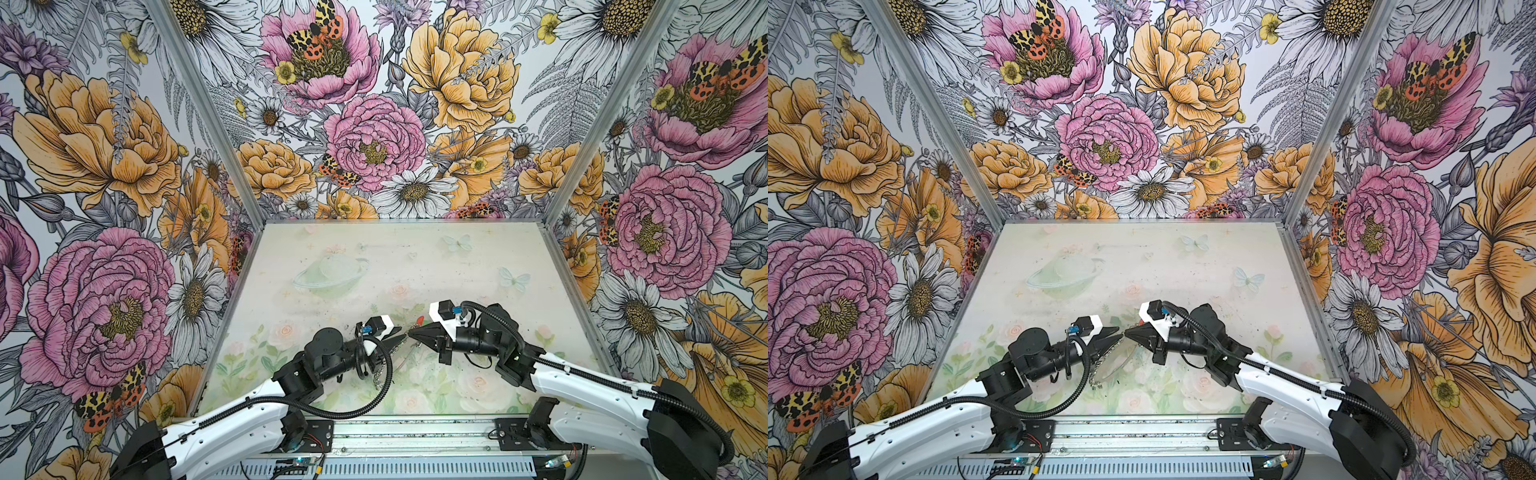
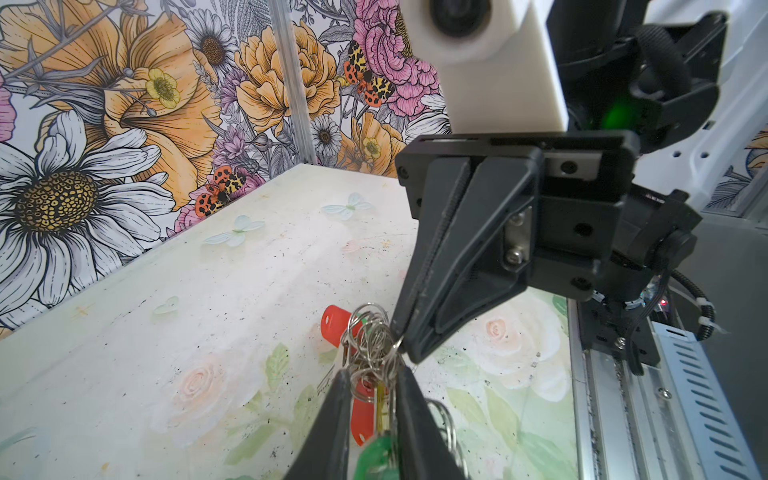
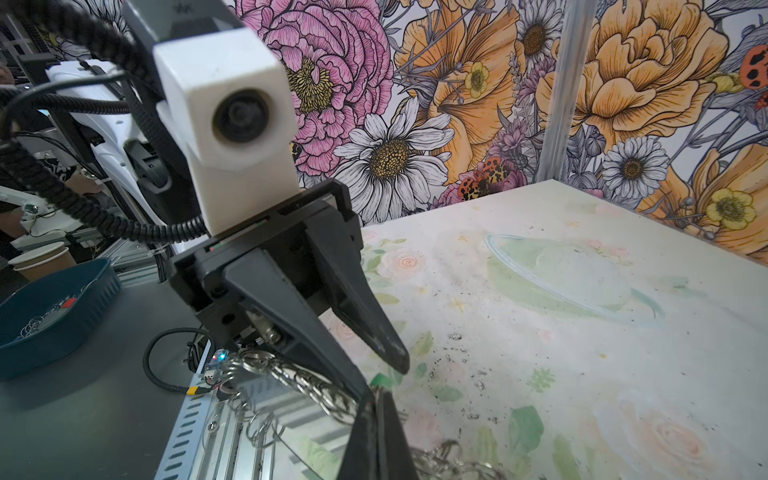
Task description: Put the keys on the keyring
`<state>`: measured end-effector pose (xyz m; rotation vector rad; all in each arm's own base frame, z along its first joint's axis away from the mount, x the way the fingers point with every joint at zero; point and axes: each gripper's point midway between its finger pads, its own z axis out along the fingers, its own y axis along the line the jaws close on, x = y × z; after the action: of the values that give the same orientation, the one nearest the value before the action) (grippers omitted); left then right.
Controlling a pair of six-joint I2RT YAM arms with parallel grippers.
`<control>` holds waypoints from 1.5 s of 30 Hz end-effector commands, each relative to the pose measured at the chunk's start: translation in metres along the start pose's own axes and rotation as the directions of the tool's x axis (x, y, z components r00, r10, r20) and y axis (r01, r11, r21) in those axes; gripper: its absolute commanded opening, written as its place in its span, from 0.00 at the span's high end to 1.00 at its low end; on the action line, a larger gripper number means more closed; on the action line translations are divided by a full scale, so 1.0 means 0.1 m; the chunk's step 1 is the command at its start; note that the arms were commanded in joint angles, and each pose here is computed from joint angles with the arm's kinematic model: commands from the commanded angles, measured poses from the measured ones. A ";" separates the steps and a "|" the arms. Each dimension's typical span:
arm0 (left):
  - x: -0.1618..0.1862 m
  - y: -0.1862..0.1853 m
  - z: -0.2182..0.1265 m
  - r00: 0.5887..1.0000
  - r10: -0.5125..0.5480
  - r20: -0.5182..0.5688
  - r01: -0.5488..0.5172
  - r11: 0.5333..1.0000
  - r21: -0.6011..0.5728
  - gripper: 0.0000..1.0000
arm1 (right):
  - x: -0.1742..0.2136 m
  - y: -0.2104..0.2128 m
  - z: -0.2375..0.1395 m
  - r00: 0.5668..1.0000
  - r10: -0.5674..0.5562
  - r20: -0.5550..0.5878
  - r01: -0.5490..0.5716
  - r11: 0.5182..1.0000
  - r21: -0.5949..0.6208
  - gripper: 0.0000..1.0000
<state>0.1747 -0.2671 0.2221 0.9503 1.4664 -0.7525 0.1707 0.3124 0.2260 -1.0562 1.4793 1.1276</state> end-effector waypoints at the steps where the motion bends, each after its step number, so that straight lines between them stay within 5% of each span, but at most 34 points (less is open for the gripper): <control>1: -0.02 -0.04 -0.01 1.000 -0.010 0.024 0.009 0.999 0.036 0.79 | -0.22 0.08 -0.03 0.994 -0.069 0.087 0.072 0.997 -0.032 1.00; 21: 0.01 -0.14 0.01 1.000 -0.013 0.018 0.011 0.995 0.100 0.90 | -0.26 0.15 -0.04 0.990 -0.079 0.114 0.088 0.994 -0.072 1.00; 28: 0.04 -0.17 0.01 1.000 -0.018 0.014 0.016 0.993 0.114 0.82 | -0.26 0.16 -0.01 0.989 -0.083 0.120 0.093 0.992 -0.081 1.00; 45: 0.06 -0.08 0.02 1.000 0.001 -0.007 0.000 0.998 0.064 1.00 | -0.17 0.18 -0.01 0.993 -0.100 0.063 0.106 0.989 -0.099 1.00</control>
<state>0.1635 -0.2741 0.2155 1.0072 1.4593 -0.8448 0.1612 0.3157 0.2286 -1.1158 1.3889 1.1637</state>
